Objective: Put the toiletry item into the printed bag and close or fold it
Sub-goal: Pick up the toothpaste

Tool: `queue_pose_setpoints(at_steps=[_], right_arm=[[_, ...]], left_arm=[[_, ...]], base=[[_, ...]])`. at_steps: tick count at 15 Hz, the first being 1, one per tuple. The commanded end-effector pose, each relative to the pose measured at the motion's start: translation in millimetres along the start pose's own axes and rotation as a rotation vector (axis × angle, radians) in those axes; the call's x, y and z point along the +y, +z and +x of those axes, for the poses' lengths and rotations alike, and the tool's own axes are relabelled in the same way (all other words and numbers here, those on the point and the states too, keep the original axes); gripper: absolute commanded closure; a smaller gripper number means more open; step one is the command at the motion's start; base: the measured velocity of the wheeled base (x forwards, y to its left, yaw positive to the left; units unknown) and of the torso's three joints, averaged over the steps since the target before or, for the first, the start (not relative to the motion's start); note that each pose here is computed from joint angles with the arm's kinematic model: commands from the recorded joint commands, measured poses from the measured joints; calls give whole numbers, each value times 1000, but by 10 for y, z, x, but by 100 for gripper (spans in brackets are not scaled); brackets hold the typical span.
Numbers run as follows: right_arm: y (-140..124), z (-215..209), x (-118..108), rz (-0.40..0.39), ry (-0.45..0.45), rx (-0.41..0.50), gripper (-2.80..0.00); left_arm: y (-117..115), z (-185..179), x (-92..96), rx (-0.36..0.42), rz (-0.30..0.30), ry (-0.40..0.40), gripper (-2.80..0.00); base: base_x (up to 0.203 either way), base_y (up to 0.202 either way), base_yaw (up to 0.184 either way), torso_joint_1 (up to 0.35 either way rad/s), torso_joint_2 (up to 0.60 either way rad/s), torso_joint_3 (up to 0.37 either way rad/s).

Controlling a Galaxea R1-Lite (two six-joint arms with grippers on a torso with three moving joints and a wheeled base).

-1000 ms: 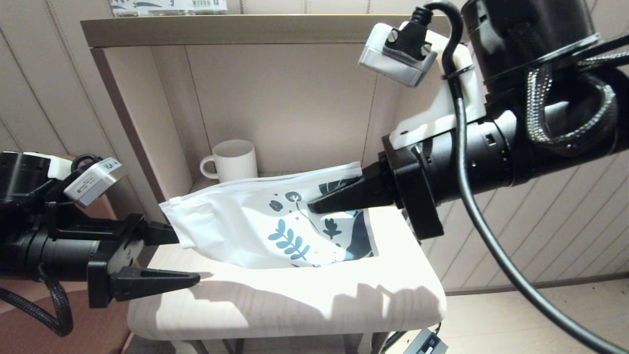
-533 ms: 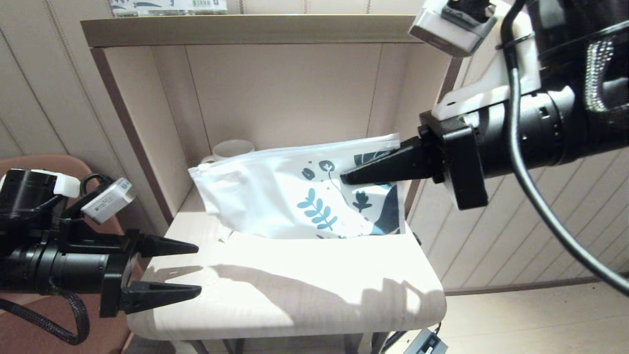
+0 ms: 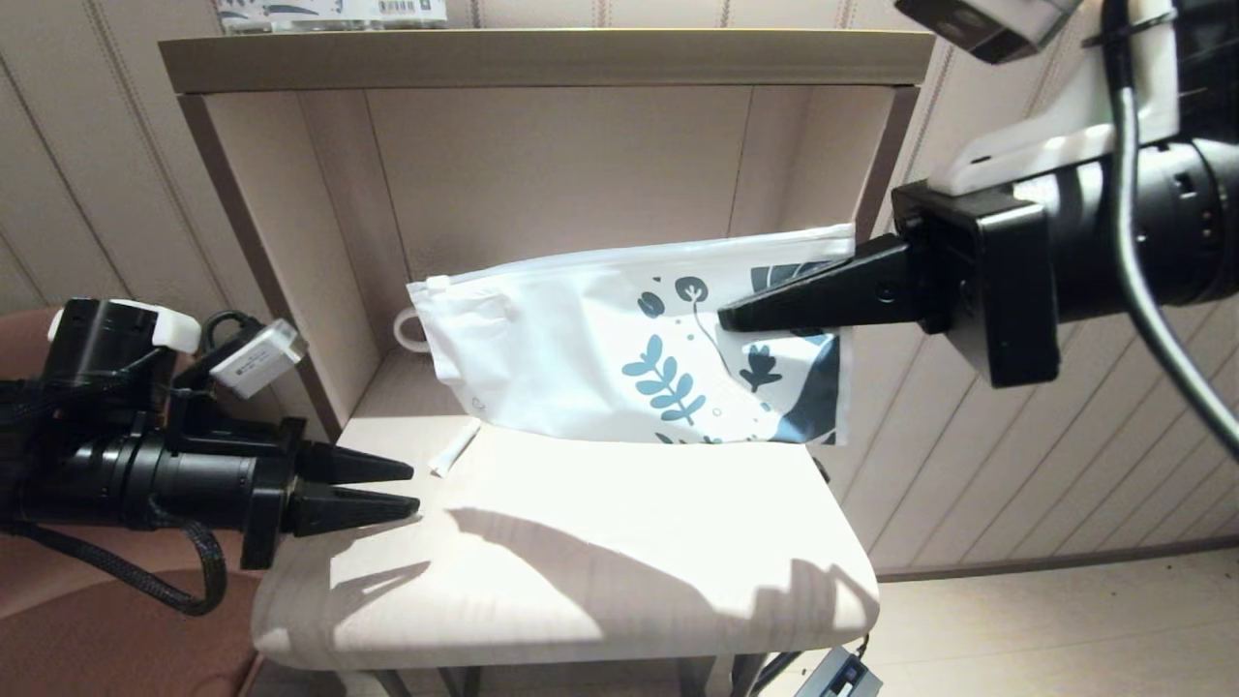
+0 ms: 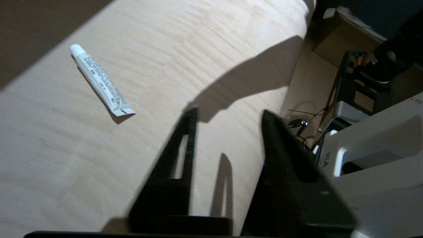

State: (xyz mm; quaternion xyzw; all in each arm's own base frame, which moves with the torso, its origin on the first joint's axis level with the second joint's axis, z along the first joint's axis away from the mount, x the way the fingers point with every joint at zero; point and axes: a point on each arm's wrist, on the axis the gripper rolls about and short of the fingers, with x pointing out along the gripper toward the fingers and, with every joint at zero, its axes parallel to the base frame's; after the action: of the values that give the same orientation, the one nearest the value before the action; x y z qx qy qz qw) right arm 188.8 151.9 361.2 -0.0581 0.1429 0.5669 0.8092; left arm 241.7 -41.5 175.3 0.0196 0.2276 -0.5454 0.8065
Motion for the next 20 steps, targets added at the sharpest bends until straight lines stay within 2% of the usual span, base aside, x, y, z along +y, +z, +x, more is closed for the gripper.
queue_pose_setpoints(at_steps=[1,3,5,6,7,9,10,14,18,19,20], right_arm=[[7,-20,13,-4,3,-4,0],[8,-25,16,-4,3,-5,0],[18,-61,39,-9,2,-12,0],[26,-84,53,-12,1,-18,0],[26,-90,56,-13,1,-18,0],[24,-87,55,-12,1,-18,0],[24,-87,55,-12,1,-18,0],[12,-87,52,-9,0,-14,0],[7,-77,52,-7,9,-13,0],[8,-77,54,-6,18,-14,0],[9,-84,56,-7,20,-16,0]], left_arm=[[-19,96,78,23,-15,-9,0],[-1,222,129,64,-34,14,0],[42,256,188,41,-37,50,0],[55,274,225,25,-36,99,0],[57,317,252,15,-33,157,-280],[48,499,279,-5,-23,247,-280],[17,556,299,-10,-21,261,-280],[-80,694,413,25,-35,296,-280],[-135,685,383,40,-33,289,-280],[-129,679,377,38,-24,288,0],[-127,674,371,38,-17,288,0]], base=[[0,0,0,0,0,0],[0,0,0,0,0,0],[0,0,0,0,0,0],[0,0,0,0,0,0],[0,0,0,0,0,0],[0,0,0,0,0,0],[0,0,0,0,0,0],[0,0,0,0,0,0],[0,0,0,0,0,0],[0,0,0,0,0,0],[0,0,0,0,0,0]])
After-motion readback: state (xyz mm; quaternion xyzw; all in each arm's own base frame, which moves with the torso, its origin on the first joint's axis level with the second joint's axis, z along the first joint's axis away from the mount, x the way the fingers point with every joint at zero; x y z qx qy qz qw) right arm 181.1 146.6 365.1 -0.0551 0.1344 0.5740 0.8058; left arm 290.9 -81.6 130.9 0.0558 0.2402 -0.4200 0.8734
